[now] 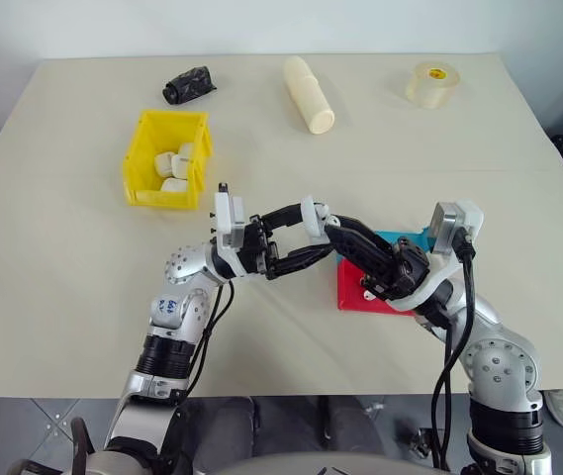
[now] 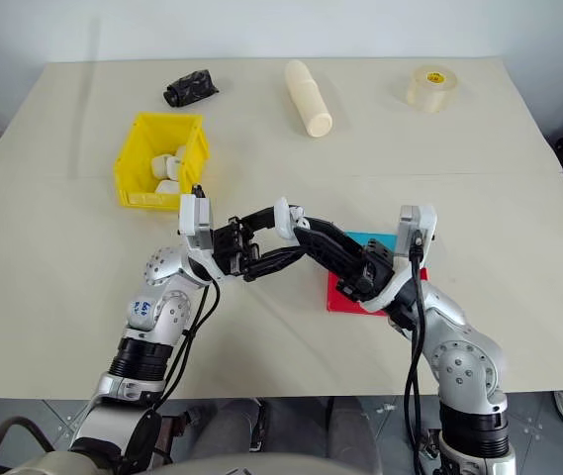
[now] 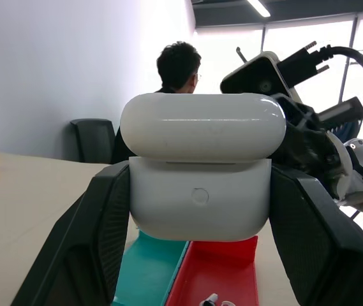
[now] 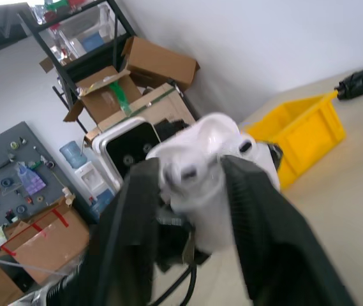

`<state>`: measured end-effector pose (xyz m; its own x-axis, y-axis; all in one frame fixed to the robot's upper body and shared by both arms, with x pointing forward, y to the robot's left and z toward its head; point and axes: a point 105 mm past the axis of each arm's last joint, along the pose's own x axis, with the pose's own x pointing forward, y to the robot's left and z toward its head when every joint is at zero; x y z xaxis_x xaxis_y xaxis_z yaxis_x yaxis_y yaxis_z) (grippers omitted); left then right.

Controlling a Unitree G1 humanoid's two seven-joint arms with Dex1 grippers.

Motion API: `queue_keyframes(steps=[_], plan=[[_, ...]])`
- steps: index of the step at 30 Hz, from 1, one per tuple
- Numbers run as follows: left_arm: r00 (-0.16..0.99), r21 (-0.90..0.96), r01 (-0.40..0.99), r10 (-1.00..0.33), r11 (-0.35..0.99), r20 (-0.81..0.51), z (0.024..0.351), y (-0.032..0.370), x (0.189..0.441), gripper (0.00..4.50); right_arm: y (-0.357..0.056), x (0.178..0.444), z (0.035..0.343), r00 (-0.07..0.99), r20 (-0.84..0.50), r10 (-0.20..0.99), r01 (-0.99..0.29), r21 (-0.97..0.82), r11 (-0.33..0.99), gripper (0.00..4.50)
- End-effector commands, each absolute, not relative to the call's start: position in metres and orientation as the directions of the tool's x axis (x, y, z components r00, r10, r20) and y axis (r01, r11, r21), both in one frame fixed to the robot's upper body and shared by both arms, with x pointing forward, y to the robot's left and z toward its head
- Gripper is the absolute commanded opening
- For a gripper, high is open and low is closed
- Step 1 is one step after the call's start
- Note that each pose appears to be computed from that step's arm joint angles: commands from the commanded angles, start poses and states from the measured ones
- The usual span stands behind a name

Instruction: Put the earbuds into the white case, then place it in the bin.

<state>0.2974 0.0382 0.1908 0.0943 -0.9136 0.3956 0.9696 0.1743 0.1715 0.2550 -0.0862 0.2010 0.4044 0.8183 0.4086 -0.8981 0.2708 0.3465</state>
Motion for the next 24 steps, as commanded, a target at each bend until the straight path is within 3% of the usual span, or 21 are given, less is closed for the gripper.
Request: queue_keyframes(steps=[1,4,9,12,16,18,21,24], plan=[[0.025,0.24,0.96,-0.895,0.146,0.446,0.213,0.033,0.287,2.8,-0.08,0.251,0.196,0.377,0.38,0.845,-0.908,0.332,0.256,2.8],[0.026,0.241,0.96,-0.9,0.145,0.436,0.212,0.036,0.286,2.8,-0.089,0.252,0.2,0.388,0.369,0.844,-0.912,0.289,0.292,3.79],[0.075,0.271,0.95,-0.956,0.154,0.283,0.197,0.052,0.29,2.8,-0.115,0.258,0.209,0.433,0.317,0.844,-0.9,0.21,0.382,3.79],[0.093,0.343,0.933,-0.993,0.111,0.069,0.178,0.067,0.292,2.8,-0.123,0.256,0.207,0.431,0.231,0.872,-0.901,0.155,0.404,3.17],[0.193,0.419,0.903,-0.961,0.095,-0.196,0.158,0.082,0.304,2.8,-0.117,0.25,0.2,0.362,0.082,0.928,-0.932,0.029,0.361,1.78],[0.19,0.442,0.896,-0.936,0.043,-0.295,0.15,0.082,0.305,2.8,-0.108,0.25,0.197,0.331,0.021,0.943,-0.943,-0.019,0.332,1.08],[0.175,0.453,0.892,-0.923,0.001,-0.343,0.15,0.073,0.303,2.8,-0.094,0.253,0.197,0.296,-0.024,0.955,-0.954,-0.066,0.294,0.06],[0.155,0.435,0.9,-0.924,-0.013,-0.349,0.151,0.062,0.301,2.8,-0.078,0.258,0.197,0.276,-0.051,0.96,-0.958,-0.096,0.27,0.02]])
